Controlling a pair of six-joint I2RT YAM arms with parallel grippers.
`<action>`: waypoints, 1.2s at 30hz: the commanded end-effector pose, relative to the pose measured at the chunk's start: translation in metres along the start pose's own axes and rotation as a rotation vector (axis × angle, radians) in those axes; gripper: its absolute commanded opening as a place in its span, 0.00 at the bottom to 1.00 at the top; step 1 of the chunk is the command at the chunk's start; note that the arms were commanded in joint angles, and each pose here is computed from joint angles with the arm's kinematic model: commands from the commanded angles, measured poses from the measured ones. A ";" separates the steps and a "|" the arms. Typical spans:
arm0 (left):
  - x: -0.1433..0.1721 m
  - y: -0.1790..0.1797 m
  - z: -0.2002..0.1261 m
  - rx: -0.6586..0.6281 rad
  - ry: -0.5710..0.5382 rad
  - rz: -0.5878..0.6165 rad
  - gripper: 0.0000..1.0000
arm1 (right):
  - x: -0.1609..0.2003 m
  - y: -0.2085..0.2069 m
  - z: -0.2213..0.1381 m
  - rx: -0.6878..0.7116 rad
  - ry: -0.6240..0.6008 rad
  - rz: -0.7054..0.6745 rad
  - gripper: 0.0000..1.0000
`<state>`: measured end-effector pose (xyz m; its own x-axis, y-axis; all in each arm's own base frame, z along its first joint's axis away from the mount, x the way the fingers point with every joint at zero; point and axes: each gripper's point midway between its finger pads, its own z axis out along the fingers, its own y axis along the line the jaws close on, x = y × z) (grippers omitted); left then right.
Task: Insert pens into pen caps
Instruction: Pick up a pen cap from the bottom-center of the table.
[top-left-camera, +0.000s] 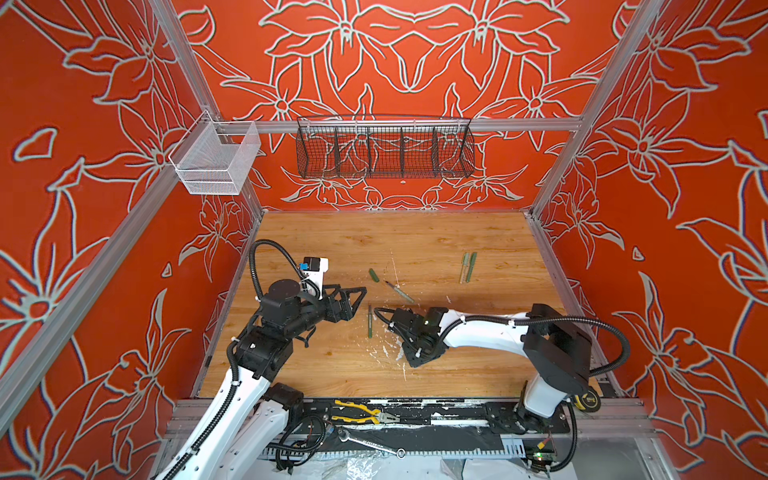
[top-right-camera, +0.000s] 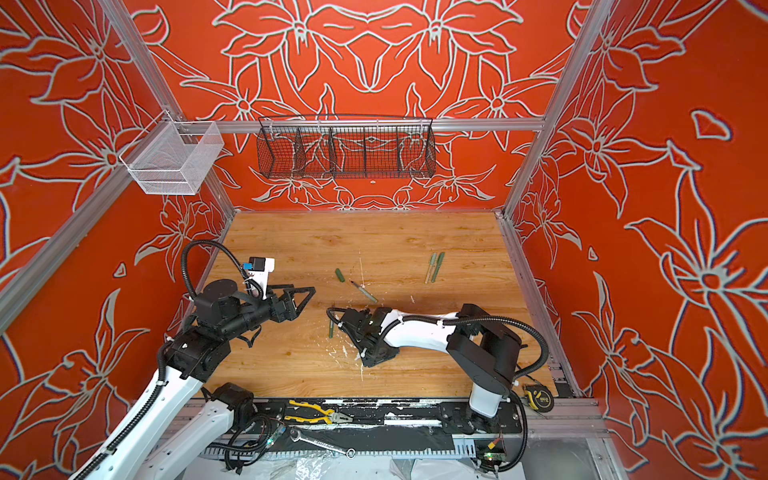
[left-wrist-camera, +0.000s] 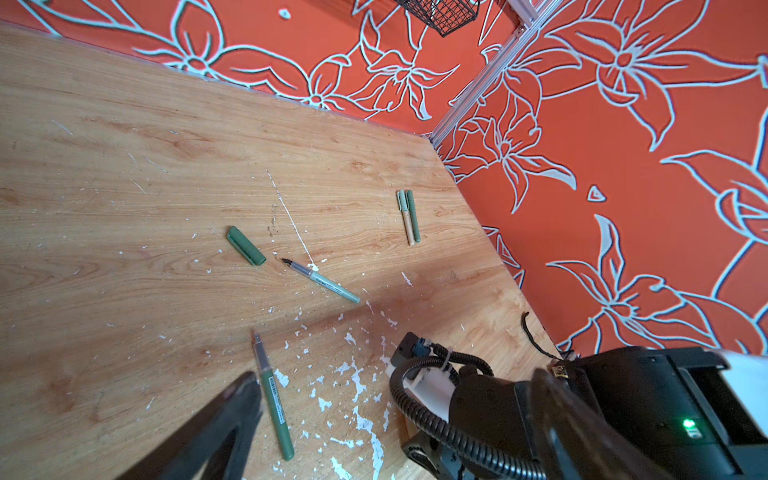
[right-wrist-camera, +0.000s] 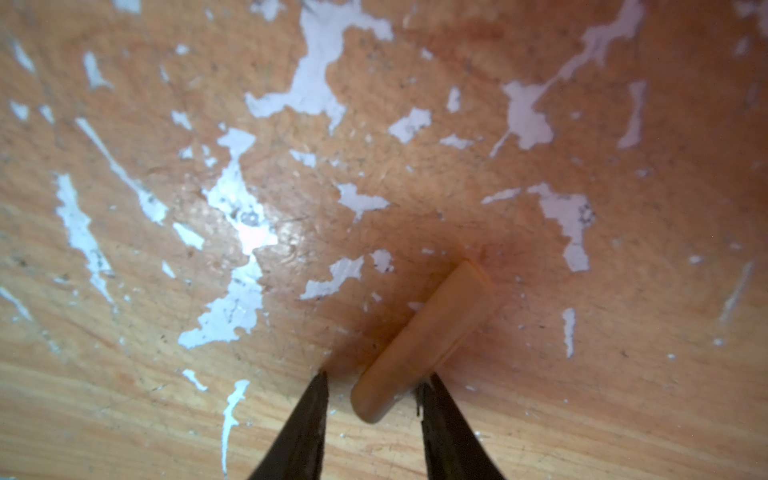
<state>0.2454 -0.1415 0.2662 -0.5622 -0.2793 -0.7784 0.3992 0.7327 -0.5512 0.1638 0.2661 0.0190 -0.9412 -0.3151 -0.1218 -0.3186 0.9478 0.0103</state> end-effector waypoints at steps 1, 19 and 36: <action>-0.008 -0.008 -0.004 0.027 -0.030 0.023 0.97 | 0.020 -0.030 0.027 0.122 0.069 0.023 0.34; 0.005 -0.001 0.001 0.025 0.008 -0.036 0.97 | 0.019 -0.049 0.018 0.131 0.033 -0.030 0.17; 0.052 0.013 0.031 0.111 0.112 -0.188 0.98 | -0.029 0.004 -0.060 -0.191 -0.282 -0.231 0.17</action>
<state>0.2432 -0.1568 0.1970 -0.7148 -0.3139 -0.6250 0.3115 0.6572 -0.6863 0.1817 0.2593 0.0616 -0.8282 -0.4512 -0.3324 -0.4971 0.8653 0.0642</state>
